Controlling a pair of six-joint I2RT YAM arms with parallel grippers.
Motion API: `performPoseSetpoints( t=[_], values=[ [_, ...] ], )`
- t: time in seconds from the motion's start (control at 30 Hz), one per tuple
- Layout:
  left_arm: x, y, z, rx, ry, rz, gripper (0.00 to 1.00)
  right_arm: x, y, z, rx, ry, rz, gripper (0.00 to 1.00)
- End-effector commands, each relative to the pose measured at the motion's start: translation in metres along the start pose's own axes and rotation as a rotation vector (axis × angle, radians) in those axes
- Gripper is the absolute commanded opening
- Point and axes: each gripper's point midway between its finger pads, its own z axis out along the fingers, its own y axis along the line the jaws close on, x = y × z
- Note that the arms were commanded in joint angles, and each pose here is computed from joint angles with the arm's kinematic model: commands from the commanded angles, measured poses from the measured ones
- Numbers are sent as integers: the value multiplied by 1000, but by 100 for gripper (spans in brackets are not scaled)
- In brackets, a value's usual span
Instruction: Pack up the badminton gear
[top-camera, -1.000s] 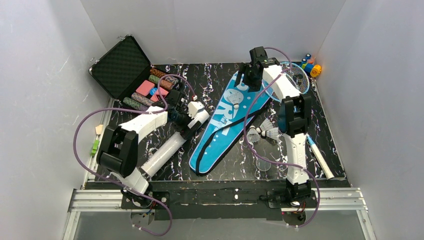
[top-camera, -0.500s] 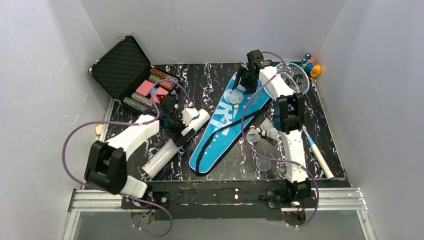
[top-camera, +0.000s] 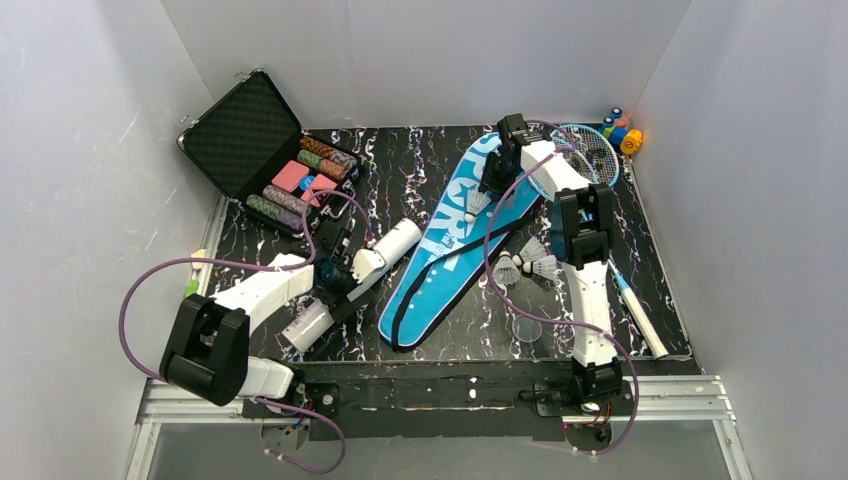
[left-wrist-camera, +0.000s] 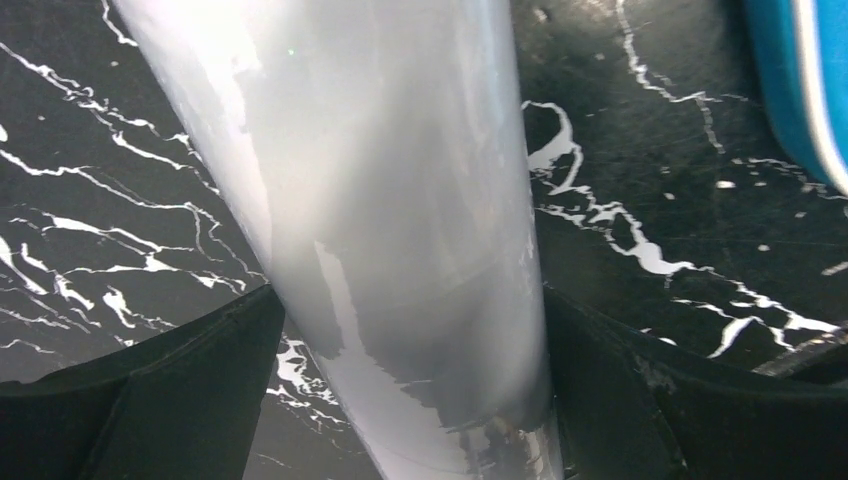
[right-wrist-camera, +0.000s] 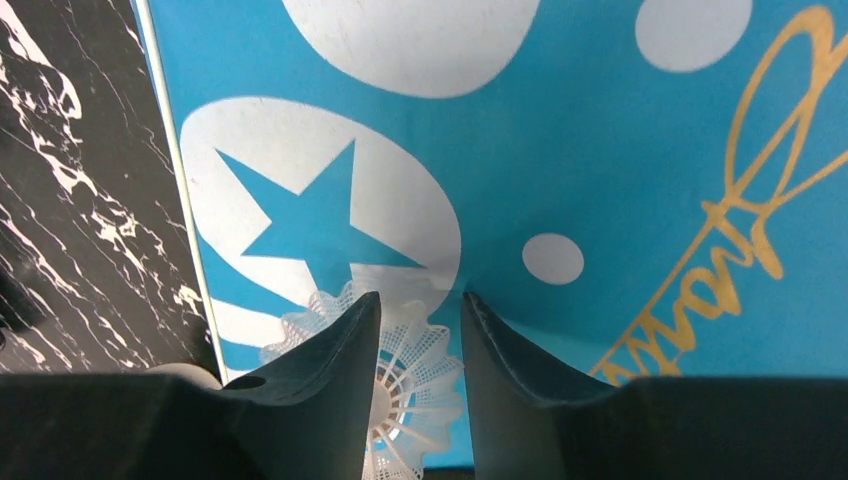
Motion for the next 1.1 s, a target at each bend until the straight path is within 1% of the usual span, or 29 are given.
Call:
performPoseSetpoints(
  t=[0.0,0.1,0.17,0.2,0.33,0.4,0.5,0.57,0.63,0.7,0.73,0.8,0.87,0.9,0.93,0.97,1.07],
  values=[
    [0,19,4,-81,-5,34,98,-8,20,-39,-69,-56,-32,41],
    [1,20,11,-83,3,66,97,-2,21,-46,-82,-48,-23,35],
    [0,22,14,-93,-9,74,93,3,23,-54,-94,-48,-21,32],
    [-3,24,14,-105,-25,82,90,7,23,-61,-100,-48,-17,29],
    [-21,23,7,-119,-152,148,80,18,24,-76,-124,-61,-7,15],
    [-28,24,2,-127,-187,162,78,26,22,-79,-130,-57,3,12],
    [-28,25,2,-117,-166,160,73,39,17,-77,-129,-28,27,7],
    [-23,22,7,-92,-138,158,66,47,15,-73,-137,-4,47,2],
    [-18,18,11,-72,-121,153,63,55,14,-71,-148,12,62,1],
    [-17,17,12,-73,-129,151,61,61,14,-73,-159,15,69,1],
    [-19,17,11,-80,-139,150,58,64,14,-75,-165,15,71,1],
    [-23,19,4,-92,-158,156,47,67,16,-86,-182,2,68,1],
    [-35,21,-9,-92,-192,153,43,69,22,-104,-209,-28,60,1],
    [-42,24,-18,-99,-218,157,34,69,25,-115,-223,-51,52,1],
    [-50,27,-28,-108,-243,159,17,69,27,-128,-235,-77,42,1],
    [-58,28,-40,-110,-270,146,10,69,30,-140,-249,-100,31,1],
    [-82,24,-82,-95,-375,130,8,77,37,-176,-298,-162,9,1]
  ],
)
